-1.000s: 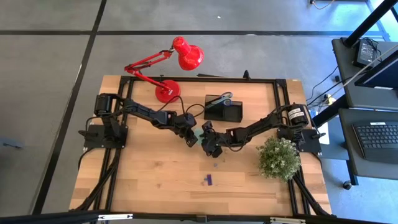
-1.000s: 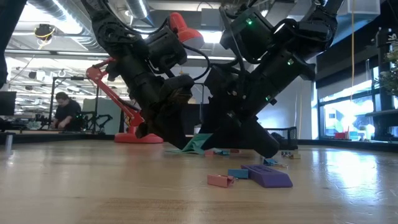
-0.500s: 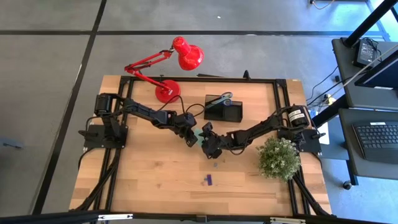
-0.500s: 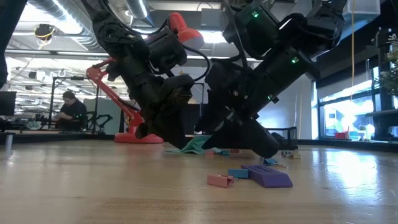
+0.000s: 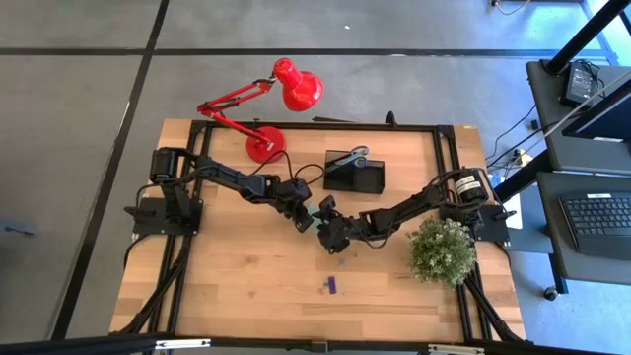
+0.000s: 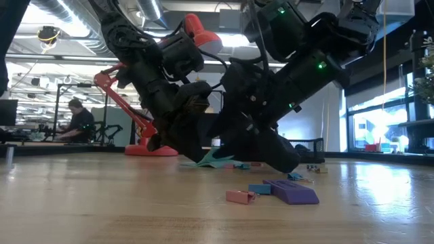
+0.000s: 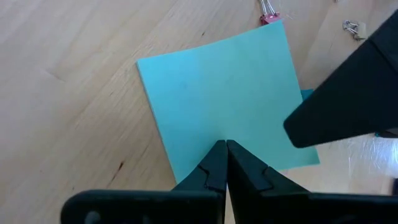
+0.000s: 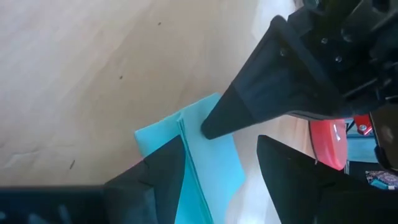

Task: Pick and place office supplies into organizer
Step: Put the blue sticky notes into the black desk organizer

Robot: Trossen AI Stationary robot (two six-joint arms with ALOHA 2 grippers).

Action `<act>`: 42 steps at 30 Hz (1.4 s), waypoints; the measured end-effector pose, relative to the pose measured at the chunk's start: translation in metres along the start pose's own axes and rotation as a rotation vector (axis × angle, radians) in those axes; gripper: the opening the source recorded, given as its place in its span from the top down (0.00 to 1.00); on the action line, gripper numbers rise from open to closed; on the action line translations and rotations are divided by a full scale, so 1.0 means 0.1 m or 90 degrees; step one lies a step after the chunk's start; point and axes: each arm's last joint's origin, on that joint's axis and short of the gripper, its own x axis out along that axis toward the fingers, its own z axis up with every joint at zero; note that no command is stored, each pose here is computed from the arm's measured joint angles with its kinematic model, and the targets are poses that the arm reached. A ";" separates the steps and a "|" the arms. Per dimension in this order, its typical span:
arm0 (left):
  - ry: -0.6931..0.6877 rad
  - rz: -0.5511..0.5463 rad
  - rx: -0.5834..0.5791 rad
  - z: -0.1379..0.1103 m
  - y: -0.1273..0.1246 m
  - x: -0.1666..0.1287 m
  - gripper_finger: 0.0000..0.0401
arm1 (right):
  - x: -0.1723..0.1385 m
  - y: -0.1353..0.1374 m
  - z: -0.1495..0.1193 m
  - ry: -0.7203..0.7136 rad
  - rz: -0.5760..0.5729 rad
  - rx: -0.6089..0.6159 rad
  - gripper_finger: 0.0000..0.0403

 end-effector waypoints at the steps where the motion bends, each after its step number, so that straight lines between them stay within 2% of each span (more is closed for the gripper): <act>1: 0.000 0.000 0.000 0.00 0.00 0.00 0.99 | 0.00 0.00 0.00 0.001 0.002 -0.001 0.50; 8: 0.000 0.000 0.000 0.00 0.00 0.00 0.99 | -0.01 0.01 -0.01 0.009 0.009 -0.004 0.53; 22: -0.001 0.001 0.000 0.00 0.00 0.00 0.99 | -0.01 0.01 -0.03 0.021 0.020 -0.013 0.76; 42: -0.016 -0.003 0.003 0.02 -0.01 0.00 0.99 | -0.01 0.02 -0.04 0.028 0.026 -0.019 0.90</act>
